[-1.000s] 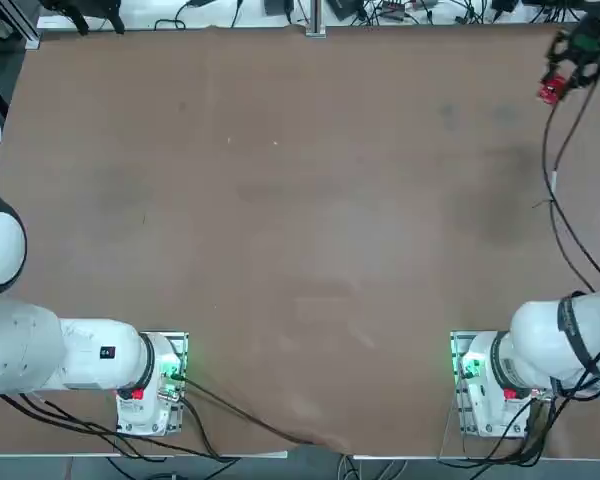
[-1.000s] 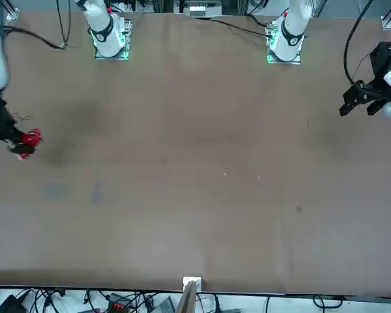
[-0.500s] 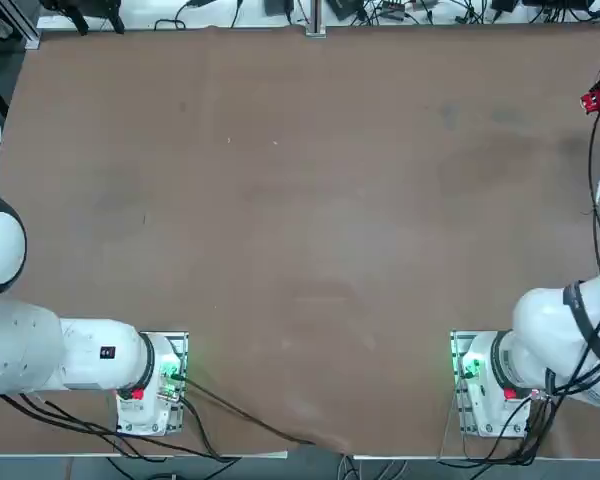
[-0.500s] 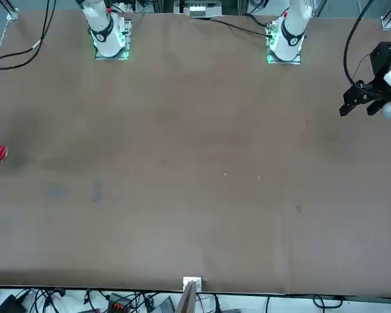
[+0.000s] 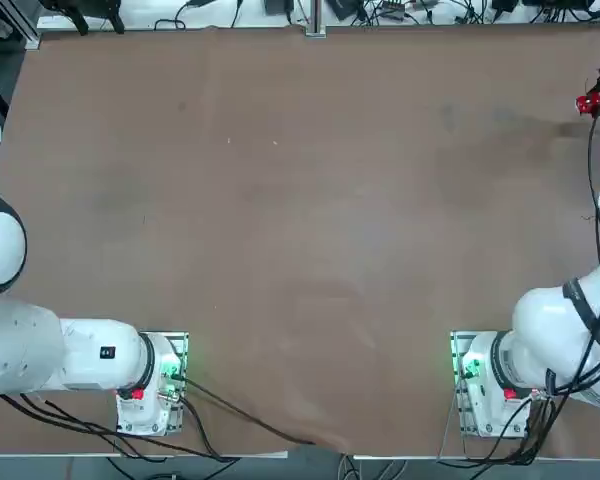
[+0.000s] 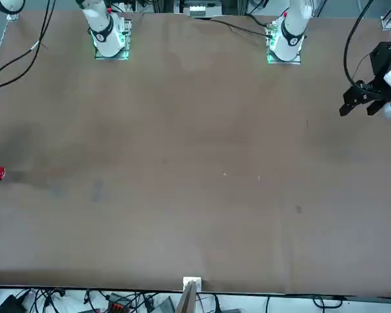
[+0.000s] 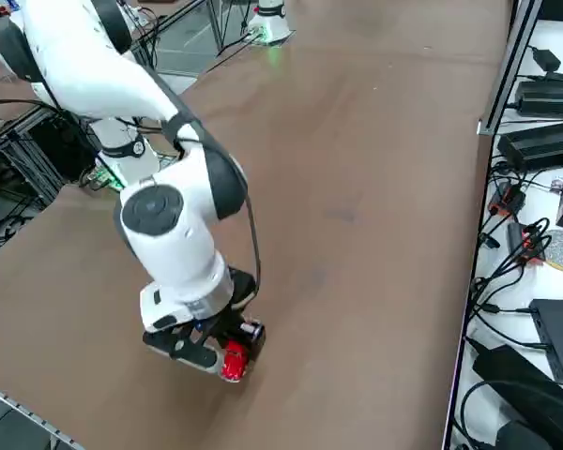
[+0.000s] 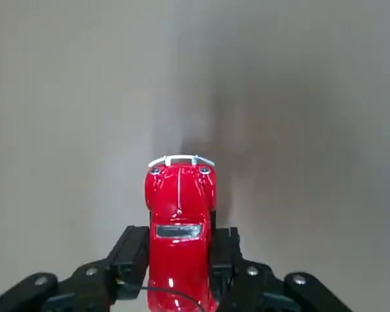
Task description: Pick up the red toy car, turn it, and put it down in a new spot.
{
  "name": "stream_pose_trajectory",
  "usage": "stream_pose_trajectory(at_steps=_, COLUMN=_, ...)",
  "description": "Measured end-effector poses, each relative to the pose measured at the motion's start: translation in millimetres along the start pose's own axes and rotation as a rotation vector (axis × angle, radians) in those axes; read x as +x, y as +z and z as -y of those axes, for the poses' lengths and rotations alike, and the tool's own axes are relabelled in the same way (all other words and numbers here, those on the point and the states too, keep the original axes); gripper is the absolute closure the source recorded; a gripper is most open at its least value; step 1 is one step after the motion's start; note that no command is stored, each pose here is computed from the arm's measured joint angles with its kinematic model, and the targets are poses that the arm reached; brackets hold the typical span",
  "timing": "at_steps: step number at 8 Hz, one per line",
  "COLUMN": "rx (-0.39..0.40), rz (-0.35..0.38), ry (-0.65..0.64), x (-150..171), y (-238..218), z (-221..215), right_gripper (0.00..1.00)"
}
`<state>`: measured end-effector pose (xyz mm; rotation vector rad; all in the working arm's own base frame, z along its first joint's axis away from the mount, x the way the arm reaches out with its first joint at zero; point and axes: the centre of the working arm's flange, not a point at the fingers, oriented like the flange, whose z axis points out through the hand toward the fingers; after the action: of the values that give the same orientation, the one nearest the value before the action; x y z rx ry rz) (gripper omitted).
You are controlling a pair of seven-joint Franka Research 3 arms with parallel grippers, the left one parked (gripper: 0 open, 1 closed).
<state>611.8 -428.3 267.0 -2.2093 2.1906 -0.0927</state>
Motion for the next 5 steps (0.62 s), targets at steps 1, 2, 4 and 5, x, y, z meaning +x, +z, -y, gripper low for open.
stream_pose_trajectory(at_steps=1, rx=-0.013, rz=0.004, ry=0.013, x=7, y=10, z=-7, right_gripper=0.49)
stream_pose_trajectory(at_steps=2, rx=-0.025, rz=0.011, ry=0.026, x=14, y=19, z=-15, right_gripper=0.49)
stream_pose_trajectory(at_steps=4, rx=-0.022, rz=0.005, ry=0.049, x=25, y=33, z=-29, right_gripper=0.49)
stream_pose_trajectory(at_steps=5, rx=-0.01, rz=-0.007, ry=0.054, x=26, y=42, z=-33, right_gripper=0.49)
